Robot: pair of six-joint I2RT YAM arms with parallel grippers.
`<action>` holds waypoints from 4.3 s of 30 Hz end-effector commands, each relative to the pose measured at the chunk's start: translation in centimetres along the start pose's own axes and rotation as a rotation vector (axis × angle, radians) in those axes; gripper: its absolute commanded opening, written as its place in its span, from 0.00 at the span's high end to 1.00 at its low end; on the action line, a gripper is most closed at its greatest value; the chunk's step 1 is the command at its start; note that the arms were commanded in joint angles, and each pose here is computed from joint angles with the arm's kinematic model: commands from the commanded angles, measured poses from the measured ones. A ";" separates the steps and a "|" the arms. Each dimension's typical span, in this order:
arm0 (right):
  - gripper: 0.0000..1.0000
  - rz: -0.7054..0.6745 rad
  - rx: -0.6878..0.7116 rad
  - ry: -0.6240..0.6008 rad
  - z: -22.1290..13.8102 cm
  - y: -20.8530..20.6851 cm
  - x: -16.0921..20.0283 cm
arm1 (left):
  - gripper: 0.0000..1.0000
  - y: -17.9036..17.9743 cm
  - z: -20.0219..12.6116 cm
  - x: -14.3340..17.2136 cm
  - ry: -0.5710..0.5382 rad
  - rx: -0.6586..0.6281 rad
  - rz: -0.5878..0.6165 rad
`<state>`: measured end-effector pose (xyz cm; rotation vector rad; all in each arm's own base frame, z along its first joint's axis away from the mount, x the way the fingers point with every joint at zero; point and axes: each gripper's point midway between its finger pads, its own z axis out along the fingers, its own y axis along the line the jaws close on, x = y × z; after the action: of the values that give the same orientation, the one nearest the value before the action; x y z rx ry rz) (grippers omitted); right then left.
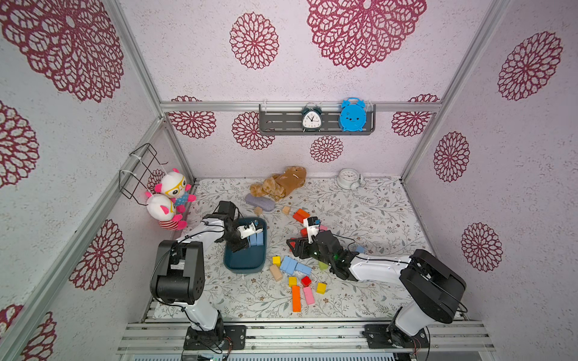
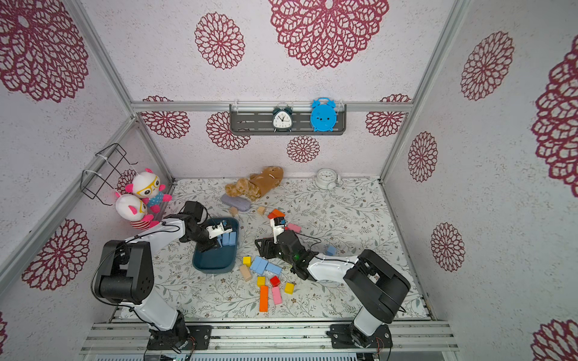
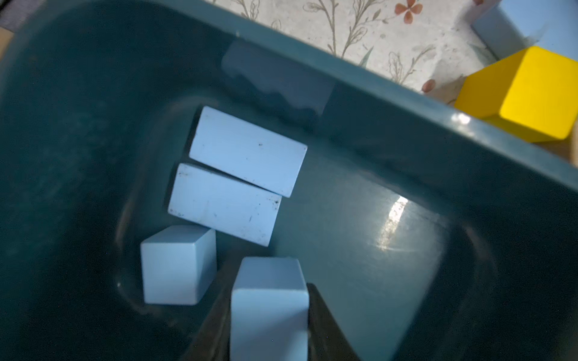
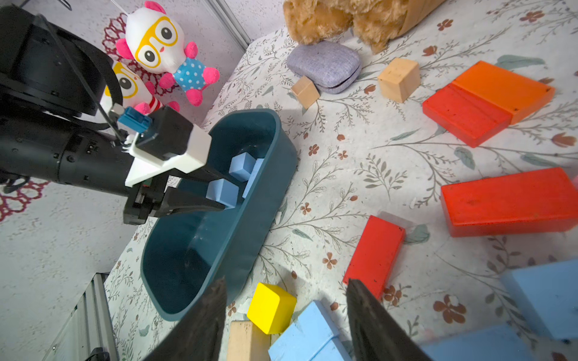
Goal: Pick out the blue building blocks
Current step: Place the building block in the storage box, then pick up the building block from the center of the board, then place the building block in the storage box.
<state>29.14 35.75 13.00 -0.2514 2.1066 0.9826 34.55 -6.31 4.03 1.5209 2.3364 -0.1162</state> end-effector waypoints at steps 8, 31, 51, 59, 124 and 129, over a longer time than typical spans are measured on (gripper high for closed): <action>0.36 -0.016 -0.043 -0.009 1.0 1.6 -0.5 | 0.46 3.2 -0.5 -0.5 -0.033 -0.151 0.065; 0.36 -0.011 -0.051 -0.013 0.5 1.9 0.0 | 0.16 3.5 -0.7 1.2 0.032 -0.245 0.121; 0.36 -0.010 -0.041 -0.011 0.6 1.6 0.2 | 0.12 4.9 -1.8 -0.4 -0.017 -0.310 0.156; 0.35 -0.080 0.222 0.061 -1.4 -2.3 0.5 | 0.11 0.1 -6.4 -8.6 -0.328 -0.221 -0.052; 0.81 0.131 -0.331 0.064 0.0 3.4 -4.6 | 0.15 -7.4 -7.7 -17.4 -0.826 -0.255 0.153; 0.81 0.133 -0.372 0.055 -0.3 4.3 -4.4 | 0.22 -8.2 -7.3 -17.7 -0.834 -0.236 0.200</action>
<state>30.60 36.98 16.01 -0.2957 2.1010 1.3612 31.93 -22.50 15.16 1.2165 1.5474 -0.3447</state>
